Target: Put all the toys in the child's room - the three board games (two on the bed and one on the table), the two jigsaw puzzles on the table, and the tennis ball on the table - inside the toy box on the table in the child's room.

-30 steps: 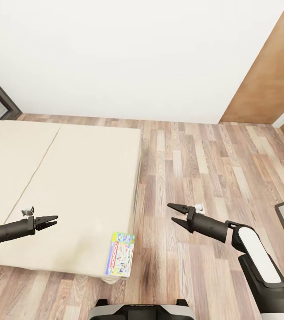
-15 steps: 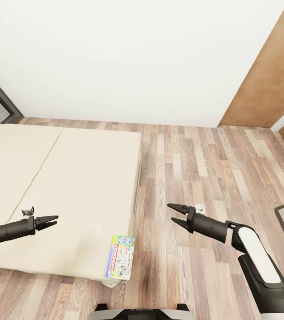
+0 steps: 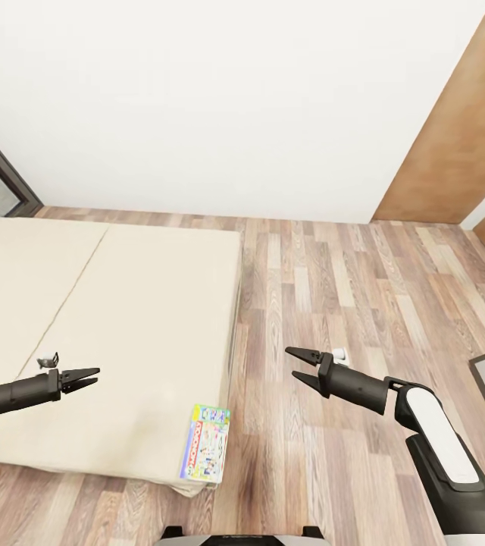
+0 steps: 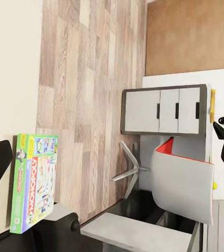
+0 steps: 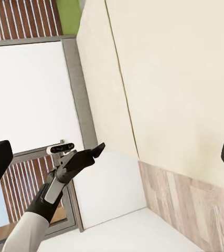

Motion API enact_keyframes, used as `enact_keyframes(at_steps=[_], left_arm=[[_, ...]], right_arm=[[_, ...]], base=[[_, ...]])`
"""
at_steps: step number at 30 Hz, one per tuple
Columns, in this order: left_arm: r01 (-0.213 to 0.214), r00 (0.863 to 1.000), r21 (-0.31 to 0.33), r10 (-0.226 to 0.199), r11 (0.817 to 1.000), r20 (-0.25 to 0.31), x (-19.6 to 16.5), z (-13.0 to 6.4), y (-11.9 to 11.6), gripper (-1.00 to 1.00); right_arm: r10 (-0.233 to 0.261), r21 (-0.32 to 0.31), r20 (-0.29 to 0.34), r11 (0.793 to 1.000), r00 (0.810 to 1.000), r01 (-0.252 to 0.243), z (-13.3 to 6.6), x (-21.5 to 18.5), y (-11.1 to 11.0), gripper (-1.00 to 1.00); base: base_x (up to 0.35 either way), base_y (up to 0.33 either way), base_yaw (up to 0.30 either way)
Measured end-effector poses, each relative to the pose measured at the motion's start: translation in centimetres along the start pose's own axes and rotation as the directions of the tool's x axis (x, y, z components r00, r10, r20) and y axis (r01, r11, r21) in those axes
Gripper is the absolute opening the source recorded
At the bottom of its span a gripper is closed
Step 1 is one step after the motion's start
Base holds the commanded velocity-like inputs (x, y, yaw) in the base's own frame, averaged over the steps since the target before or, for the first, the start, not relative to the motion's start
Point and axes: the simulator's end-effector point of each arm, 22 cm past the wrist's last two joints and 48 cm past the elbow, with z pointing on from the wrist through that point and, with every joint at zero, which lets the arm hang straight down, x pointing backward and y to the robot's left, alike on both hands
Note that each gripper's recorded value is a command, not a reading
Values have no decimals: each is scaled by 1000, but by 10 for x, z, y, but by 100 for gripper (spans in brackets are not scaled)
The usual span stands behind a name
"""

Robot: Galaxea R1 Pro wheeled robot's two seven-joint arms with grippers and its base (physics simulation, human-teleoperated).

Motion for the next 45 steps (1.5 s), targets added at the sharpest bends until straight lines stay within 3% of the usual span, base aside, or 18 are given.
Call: enact_keyframes(at_steps=[45], left_arm=[[-61,998,23,60,998,36,-17,-13,-34,100]], right_arm=[[-59,-38,20,997,998,60,-10,-2,38,100]], base=[[0,0,0]])
